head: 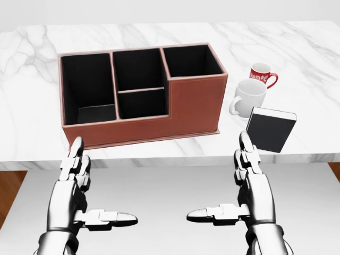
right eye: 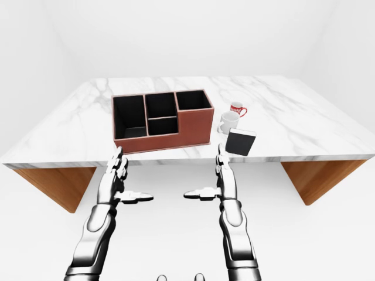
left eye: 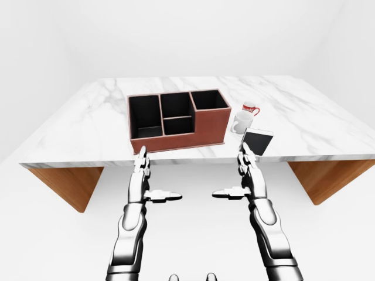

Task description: Pick up the book and place it in the right compartment of the caddy.

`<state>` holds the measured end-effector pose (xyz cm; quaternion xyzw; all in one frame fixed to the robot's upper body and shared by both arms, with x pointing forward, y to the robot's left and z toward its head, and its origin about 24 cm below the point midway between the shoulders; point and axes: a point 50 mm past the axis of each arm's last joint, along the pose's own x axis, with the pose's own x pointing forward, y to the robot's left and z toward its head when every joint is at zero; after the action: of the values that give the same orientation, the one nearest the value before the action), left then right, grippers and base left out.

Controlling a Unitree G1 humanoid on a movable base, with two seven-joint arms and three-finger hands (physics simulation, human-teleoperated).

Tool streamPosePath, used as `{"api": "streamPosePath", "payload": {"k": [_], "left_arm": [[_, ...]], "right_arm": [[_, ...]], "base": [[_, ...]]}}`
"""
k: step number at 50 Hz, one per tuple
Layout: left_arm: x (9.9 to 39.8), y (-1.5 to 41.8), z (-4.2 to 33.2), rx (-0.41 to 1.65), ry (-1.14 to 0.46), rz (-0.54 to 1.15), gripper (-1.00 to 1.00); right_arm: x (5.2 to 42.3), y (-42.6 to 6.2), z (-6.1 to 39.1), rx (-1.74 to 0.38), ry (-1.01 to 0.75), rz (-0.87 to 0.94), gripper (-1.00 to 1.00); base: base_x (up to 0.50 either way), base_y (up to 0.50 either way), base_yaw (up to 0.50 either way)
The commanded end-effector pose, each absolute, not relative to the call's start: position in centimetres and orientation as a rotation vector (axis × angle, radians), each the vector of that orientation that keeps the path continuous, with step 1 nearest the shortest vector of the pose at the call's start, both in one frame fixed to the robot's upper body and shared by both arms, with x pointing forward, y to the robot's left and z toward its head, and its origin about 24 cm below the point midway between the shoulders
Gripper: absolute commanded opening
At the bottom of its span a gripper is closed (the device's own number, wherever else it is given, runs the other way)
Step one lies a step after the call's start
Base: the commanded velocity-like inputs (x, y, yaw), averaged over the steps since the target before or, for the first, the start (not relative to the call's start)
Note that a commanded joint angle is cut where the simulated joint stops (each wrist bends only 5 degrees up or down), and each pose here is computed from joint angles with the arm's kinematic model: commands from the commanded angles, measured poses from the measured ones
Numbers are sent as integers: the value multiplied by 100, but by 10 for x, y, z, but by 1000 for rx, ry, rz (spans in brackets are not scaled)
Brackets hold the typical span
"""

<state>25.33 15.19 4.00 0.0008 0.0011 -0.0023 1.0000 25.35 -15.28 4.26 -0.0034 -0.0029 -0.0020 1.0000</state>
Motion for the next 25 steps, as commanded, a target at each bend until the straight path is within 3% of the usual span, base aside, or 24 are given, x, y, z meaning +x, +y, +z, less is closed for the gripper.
{"api": "streamPosePath", "payload": {"k": [1,25], "left_arm": [[252,156,38,7,7,-15,100],[251,155,35,12,9,-19,100]], "right_arm": [[253,-158,46,-30,-20,-12,100],[244,-147,60,-176,-91,3,100]], "base": [[0,0,0],[2,0,0]]}}
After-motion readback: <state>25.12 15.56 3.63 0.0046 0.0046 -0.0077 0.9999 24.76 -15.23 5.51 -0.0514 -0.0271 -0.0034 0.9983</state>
